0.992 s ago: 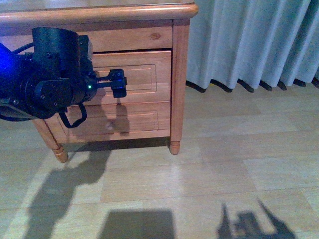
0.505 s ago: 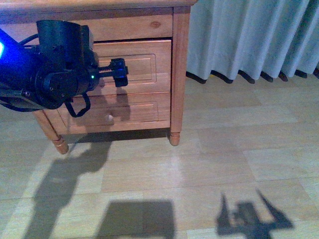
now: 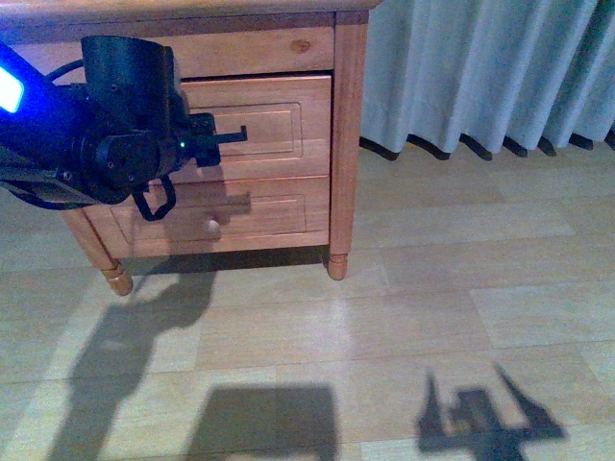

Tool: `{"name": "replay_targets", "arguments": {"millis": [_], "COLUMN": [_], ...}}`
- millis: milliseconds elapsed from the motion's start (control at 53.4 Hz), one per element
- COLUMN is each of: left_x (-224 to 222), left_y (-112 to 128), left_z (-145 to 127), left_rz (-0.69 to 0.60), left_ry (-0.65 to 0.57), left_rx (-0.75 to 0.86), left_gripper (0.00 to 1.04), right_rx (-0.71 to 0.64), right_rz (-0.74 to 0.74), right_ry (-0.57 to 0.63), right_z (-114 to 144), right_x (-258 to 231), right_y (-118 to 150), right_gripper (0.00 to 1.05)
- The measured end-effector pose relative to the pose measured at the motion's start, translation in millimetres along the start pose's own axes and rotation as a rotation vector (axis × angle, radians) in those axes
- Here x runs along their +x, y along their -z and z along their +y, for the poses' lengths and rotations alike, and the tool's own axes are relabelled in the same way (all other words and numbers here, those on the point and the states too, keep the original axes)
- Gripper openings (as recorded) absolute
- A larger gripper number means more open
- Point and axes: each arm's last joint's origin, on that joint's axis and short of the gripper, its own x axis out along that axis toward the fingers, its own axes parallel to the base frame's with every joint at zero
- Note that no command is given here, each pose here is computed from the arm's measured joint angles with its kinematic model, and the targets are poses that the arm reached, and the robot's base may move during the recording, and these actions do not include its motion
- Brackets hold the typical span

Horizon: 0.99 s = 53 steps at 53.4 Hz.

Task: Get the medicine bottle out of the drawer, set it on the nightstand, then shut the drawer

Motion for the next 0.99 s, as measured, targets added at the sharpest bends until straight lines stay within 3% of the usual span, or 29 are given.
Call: {"name": "replay_targets", "arguments": {"millis": [94,374,992], "left_x": [0.0,-13.4,-170.8], "left_y": [0.1,9.9,89.5], "left_z": [0.2,1.8,1.7], "left_rz": [0.0,-0.004,0.074], "left_ry": [-0.005,0.005,0.067], "left_rx": [0.002,0.008,-0.013], "left_gripper": [0.26,0.25,0.25], "right_rx": [0.0,0.0,0.0], "right_rz": [0.0,0.0,0.0], "right_ry": [0.0,0.0,0.0], "right_z": [0.0,0.0,0.0], "right_x": [0.0,0.0,0.0], "right_y": [0.0,0.0,0.0], "right_gripper": [0.98,0.98,0.98]}}
